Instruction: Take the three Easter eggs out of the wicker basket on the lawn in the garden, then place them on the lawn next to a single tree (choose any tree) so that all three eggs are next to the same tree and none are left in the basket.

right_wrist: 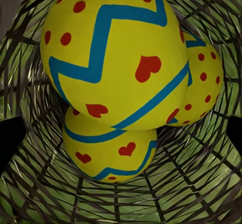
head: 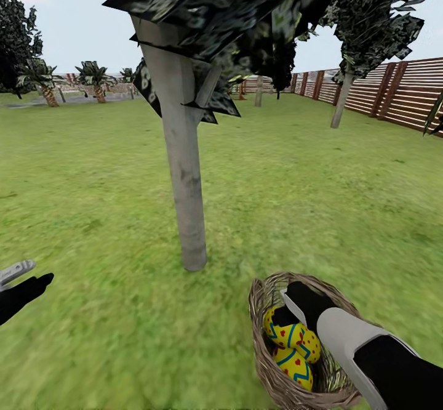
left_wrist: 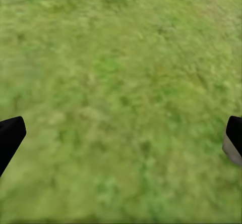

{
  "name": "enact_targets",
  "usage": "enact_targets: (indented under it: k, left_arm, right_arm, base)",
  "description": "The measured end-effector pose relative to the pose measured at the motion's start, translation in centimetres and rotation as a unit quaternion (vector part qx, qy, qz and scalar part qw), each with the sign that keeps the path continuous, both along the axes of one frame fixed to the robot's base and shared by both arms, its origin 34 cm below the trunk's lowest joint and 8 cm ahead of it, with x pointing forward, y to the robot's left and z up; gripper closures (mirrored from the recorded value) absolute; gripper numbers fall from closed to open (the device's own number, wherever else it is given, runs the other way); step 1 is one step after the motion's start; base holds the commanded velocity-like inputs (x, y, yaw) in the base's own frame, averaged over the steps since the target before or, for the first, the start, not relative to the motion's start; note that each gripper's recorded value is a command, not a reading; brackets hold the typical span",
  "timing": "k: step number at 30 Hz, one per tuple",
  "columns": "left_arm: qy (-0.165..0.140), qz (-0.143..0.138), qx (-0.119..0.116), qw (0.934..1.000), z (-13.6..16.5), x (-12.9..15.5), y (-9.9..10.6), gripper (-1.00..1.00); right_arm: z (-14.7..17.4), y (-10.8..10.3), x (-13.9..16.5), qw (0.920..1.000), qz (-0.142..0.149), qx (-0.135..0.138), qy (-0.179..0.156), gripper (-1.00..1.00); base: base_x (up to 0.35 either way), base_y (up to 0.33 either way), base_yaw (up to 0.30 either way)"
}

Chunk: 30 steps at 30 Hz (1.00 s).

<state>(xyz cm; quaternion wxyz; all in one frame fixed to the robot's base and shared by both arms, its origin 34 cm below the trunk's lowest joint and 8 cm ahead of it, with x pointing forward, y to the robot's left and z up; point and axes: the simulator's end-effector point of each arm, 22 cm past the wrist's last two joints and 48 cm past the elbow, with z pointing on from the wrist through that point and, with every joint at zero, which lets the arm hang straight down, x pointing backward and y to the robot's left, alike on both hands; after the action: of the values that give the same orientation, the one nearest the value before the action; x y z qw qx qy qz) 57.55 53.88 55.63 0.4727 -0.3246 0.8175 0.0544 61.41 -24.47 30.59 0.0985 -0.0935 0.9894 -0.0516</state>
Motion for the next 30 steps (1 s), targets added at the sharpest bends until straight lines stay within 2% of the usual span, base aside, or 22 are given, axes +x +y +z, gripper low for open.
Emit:
enact_targets:
  k: [17,23,30]
  left_arm:
    - [0.000,0.000,0.000,1.0000,0.0,0.0,0.0,-1.00]
    - [0.001,0.001,0.000,1.0000,0.0,0.0,0.1,-1.00]
    - [0.009,0.001,0.000,1.0000,-0.9,0.0,0.1,-1.00]
  right_arm:
    - [0.6,0.3,0.9,0.9999,-0.004,0.006,-0.010,-1.00]
    - [1.1,-0.2,1.5,0.9998,0.010,-0.011,-0.015,-1.00]
    - [0.3,-1.1,1.3,0.9990,0.028,-0.035,-0.008,-1.00]
  base:
    - [0.000,0.000,0.000]
    - [0.000,0.000,0.000]
    - [0.000,0.000,0.000]
